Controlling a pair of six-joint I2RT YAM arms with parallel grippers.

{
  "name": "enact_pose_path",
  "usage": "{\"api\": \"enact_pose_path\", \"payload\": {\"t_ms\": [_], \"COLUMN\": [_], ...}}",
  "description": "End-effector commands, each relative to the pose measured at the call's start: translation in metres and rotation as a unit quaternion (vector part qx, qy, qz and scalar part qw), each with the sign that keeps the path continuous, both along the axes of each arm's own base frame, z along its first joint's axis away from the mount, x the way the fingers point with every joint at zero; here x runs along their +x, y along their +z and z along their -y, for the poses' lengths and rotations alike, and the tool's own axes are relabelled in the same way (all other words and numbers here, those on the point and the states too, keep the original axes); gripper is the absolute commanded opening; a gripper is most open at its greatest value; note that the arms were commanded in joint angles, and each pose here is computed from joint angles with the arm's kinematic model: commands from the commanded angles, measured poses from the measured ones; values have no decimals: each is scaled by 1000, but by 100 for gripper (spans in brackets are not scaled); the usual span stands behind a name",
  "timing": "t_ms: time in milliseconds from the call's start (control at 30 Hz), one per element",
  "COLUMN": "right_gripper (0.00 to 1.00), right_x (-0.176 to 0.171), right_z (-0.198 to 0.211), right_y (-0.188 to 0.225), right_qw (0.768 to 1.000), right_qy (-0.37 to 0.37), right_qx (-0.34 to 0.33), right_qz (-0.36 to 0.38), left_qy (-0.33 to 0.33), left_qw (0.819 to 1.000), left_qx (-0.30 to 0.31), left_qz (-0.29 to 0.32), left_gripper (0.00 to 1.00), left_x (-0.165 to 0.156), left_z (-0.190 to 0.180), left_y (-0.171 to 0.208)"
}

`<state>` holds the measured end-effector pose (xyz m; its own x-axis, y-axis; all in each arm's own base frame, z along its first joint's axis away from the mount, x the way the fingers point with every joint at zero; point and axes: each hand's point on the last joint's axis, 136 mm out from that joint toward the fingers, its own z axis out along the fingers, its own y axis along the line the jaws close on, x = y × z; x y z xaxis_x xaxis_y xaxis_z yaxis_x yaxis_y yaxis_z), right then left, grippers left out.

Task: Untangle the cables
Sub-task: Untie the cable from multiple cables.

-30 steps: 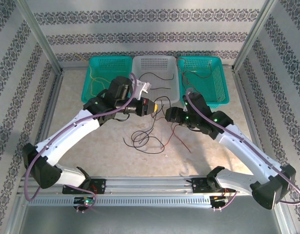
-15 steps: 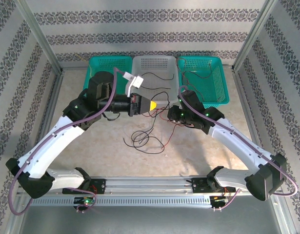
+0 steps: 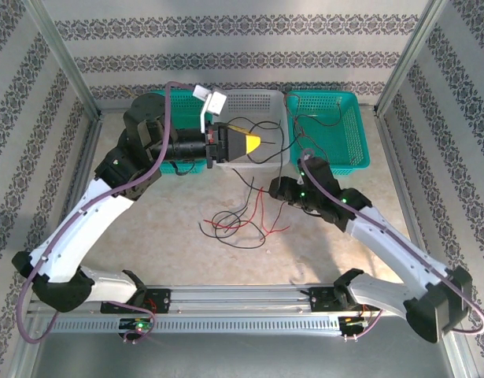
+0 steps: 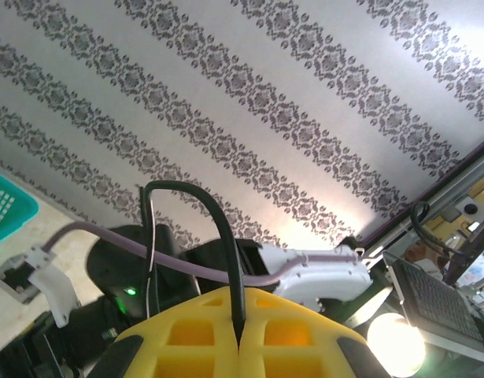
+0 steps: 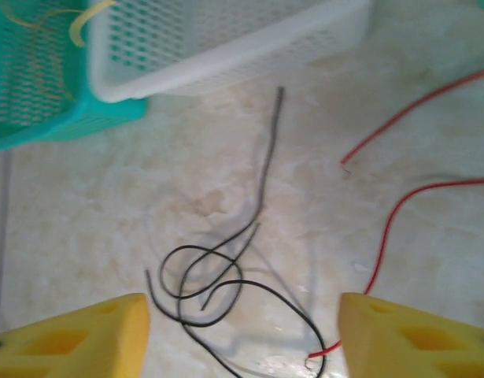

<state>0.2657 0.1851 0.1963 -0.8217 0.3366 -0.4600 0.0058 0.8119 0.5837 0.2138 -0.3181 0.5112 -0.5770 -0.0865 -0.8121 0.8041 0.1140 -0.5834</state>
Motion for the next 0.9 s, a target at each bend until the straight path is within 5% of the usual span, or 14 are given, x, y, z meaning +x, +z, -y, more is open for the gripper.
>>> {"api": "enact_pose_path", "payload": {"t_ms": [0,533,867], "right_gripper": [70,84,84], "right_x": [3,-29,-39], "right_z": [-12,38,-1], "right_y": [28,76,109], "right_qw": [996,986,972], "right_qy": [21,-30,68], "right_qx": [69,64,102], "right_qz": [46,148,199], "left_qy": [-11,-7,-10], "left_qw": [998,994,993], "left_qx": [-48,-91,-97], "left_qz": [39,60,70], "left_gripper": [0,0,0], "left_x": [-3,13,3], "left_z": [-1,-4,-10], "left_y": [34,64,74]}}
